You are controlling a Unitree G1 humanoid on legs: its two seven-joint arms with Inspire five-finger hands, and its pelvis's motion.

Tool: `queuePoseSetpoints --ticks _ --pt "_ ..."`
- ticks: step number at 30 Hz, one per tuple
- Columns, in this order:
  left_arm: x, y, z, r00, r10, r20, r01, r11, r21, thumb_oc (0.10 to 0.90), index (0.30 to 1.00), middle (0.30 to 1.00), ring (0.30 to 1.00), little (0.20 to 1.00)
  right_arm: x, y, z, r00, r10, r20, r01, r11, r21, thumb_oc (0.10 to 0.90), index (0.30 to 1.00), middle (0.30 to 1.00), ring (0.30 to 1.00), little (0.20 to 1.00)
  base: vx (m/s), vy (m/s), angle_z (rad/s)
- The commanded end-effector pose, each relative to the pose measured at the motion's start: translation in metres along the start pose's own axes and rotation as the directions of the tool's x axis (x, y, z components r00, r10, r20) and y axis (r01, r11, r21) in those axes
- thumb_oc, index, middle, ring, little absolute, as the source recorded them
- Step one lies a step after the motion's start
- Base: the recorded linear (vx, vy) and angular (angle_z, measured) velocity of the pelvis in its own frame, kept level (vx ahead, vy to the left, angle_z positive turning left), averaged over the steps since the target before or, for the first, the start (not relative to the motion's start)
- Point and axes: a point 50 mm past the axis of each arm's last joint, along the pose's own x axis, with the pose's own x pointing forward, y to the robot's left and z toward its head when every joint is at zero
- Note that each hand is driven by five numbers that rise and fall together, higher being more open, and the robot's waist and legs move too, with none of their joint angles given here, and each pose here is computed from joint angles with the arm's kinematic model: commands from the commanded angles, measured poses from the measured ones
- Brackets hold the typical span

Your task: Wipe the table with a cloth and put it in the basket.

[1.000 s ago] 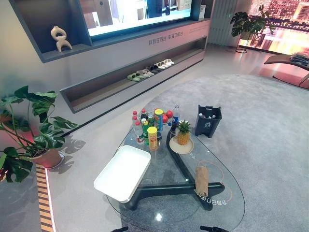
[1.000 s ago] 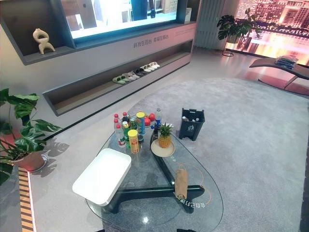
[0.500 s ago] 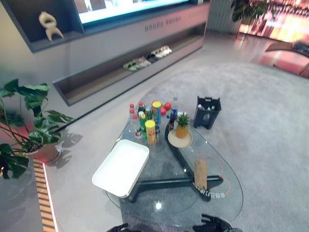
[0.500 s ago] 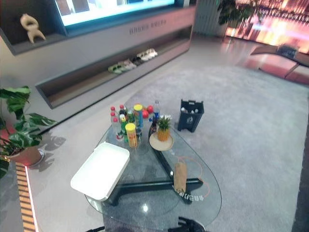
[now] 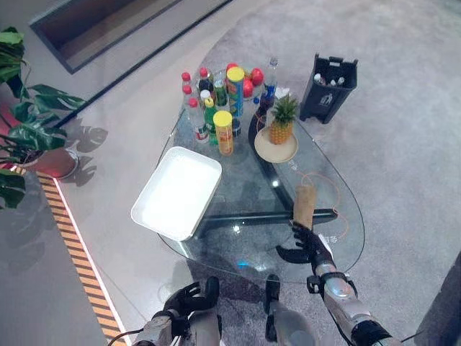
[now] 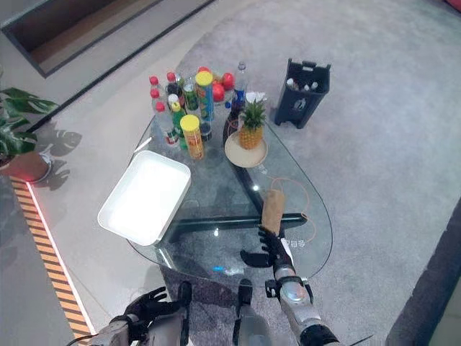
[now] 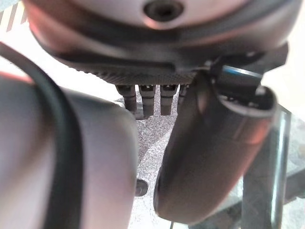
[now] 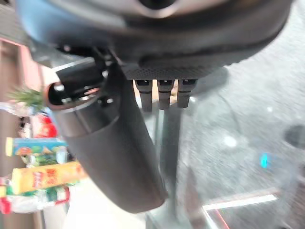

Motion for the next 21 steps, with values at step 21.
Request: queuePoseSetpoints --ticks 21 --pt "0.007 -0.034 0.036 0.984 -0.083 0.159 0.090 0.995 -0.039 0.800 0.900 0.900 0.900 0.900 -0.009 -0.035 0.157 0.571 -0.550 0.610 0.533 0.813 0.234 0.800 0.900 0.900 0.900 0.900 -0.01 0.034 -0.02"
